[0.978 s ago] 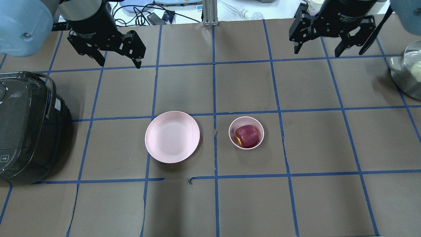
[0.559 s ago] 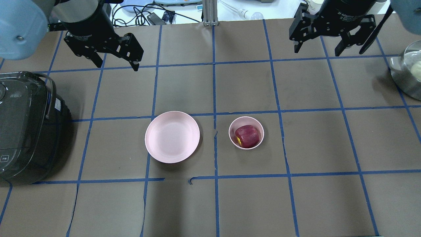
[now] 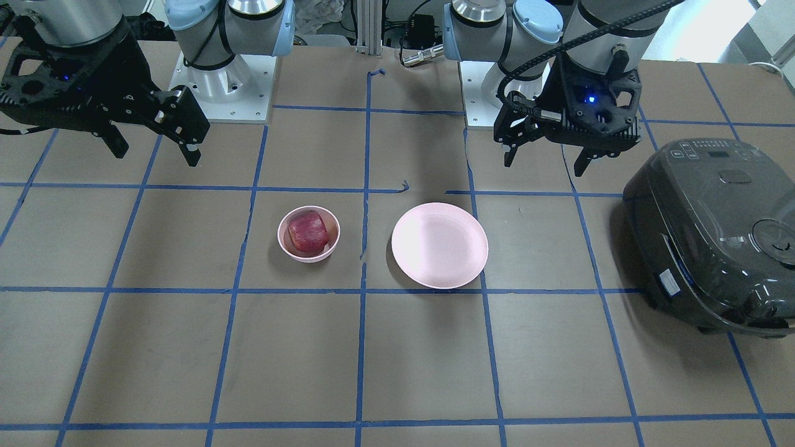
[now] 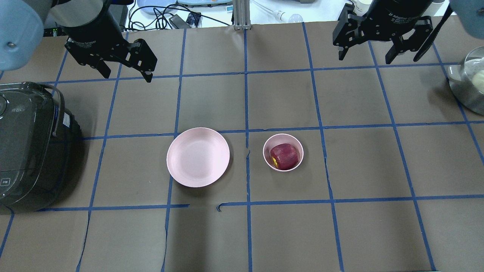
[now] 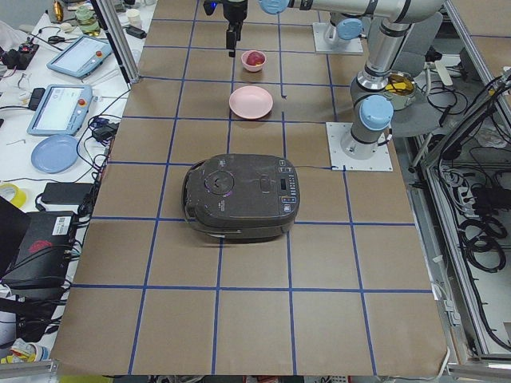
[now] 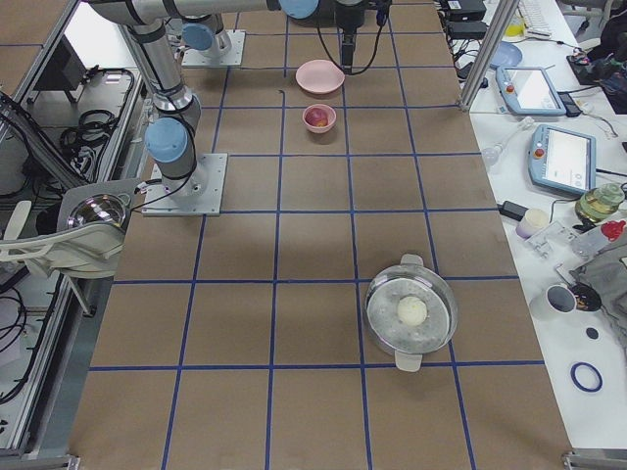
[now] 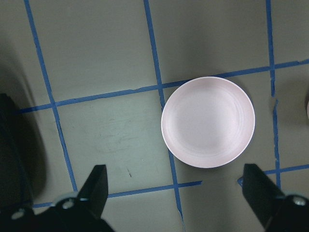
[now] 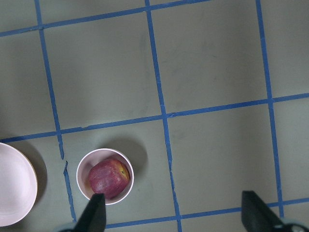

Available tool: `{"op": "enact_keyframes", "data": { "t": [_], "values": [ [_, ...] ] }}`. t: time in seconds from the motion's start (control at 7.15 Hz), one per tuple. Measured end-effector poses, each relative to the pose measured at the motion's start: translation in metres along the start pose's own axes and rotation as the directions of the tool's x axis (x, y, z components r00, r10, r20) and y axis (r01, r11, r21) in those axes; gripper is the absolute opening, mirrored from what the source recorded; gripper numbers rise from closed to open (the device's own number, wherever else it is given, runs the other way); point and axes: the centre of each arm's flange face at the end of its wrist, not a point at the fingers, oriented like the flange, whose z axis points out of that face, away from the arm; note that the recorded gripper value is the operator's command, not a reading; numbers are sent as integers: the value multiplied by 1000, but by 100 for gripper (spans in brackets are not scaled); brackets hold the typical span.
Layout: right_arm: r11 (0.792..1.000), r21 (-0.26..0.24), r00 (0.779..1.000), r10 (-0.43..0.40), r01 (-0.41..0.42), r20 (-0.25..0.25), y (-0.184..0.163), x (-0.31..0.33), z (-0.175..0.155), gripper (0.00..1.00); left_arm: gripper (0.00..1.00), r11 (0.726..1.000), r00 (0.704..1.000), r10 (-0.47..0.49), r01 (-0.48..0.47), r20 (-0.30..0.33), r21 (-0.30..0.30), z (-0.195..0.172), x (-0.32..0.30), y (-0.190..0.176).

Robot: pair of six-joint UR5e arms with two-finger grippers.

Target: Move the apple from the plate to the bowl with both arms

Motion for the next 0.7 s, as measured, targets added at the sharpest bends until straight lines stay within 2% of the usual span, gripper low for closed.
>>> {"op": "enact_keyframes", "data": {
  "t": [0.42, 0.7],
  "values": [
    [1000, 1, 1000, 0, 0, 0, 0, 0, 0, 100, 100, 1000, 1000, -7, 7, -6, -21, 2, 0, 9],
    [1000, 2, 1000, 0, 0, 1, 0, 0, 0, 100, 100, 1000, 1000, -13, 13, 2, -5, -6, 0, 14]
  ]
}}
